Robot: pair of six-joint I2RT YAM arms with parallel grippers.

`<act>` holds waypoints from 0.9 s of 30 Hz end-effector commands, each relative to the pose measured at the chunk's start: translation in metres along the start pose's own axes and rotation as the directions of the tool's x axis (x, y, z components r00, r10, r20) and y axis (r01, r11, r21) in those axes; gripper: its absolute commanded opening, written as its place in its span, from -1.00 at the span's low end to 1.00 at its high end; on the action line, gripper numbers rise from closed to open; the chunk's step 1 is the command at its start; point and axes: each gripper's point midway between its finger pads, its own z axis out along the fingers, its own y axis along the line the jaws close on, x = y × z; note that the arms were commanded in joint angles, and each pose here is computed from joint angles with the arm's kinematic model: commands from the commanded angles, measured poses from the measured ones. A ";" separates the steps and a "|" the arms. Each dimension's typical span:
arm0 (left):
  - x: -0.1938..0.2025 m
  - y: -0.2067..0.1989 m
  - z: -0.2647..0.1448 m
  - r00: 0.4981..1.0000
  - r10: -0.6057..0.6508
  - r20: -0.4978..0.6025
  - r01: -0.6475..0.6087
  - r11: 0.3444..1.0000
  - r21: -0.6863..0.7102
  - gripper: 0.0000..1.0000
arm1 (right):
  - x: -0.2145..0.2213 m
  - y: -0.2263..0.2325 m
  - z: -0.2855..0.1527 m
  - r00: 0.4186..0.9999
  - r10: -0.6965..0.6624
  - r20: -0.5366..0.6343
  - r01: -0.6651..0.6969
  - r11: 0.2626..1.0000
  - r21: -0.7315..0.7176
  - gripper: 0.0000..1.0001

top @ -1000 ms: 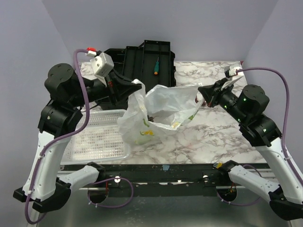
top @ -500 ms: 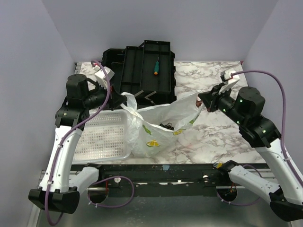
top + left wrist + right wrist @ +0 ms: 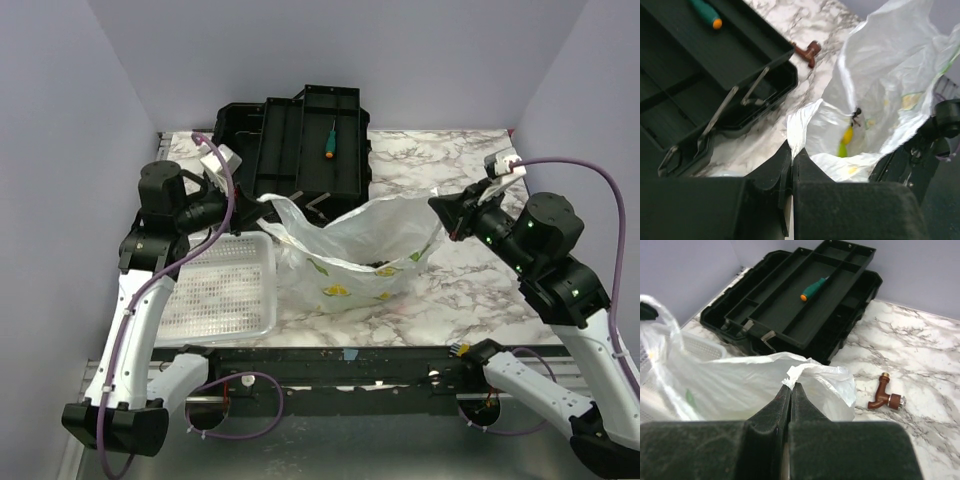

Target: Place the fake fruits into the plastic bag and tie a complex knot

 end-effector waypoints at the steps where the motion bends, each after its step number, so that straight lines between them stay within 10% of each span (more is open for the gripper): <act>1: 0.017 0.040 -0.005 0.990 0.131 -0.044 -0.136 0.974 -0.182 -1.00 | 0.007 -0.011 0.007 0.999 -0.014 -0.036 0.015 0.999 0.042 -0.99; 8: 0.050 0.097 -0.011 0.927 0.219 -0.306 -0.312 0.902 -0.299 -0.96 | 0.025 0.004 0.020 0.991 -0.086 -0.106 0.078 0.994 -0.079 -0.99; 14: -0.013 0.000 -0.023 0.882 0.464 -0.083 -0.462 0.886 0.041 0.93 | 0.023 0.032 0.024 0.988 -0.113 -0.106 0.084 0.965 -0.247 -0.99; 19: -0.060 -0.057 -0.019 0.757 0.617 0.217 -0.647 0.755 0.108 0.97 | 0.019 0.046 0.026 0.995 -0.053 -0.084 0.024 0.951 -0.308 -0.99; 27: -0.104 -0.119 0.055 0.743 0.528 0.412 -0.649 0.718 0.251 0.97 | -0.007 0.059 0.027 0.999 0.016 -0.029 -0.025 0.935 -0.354 -0.90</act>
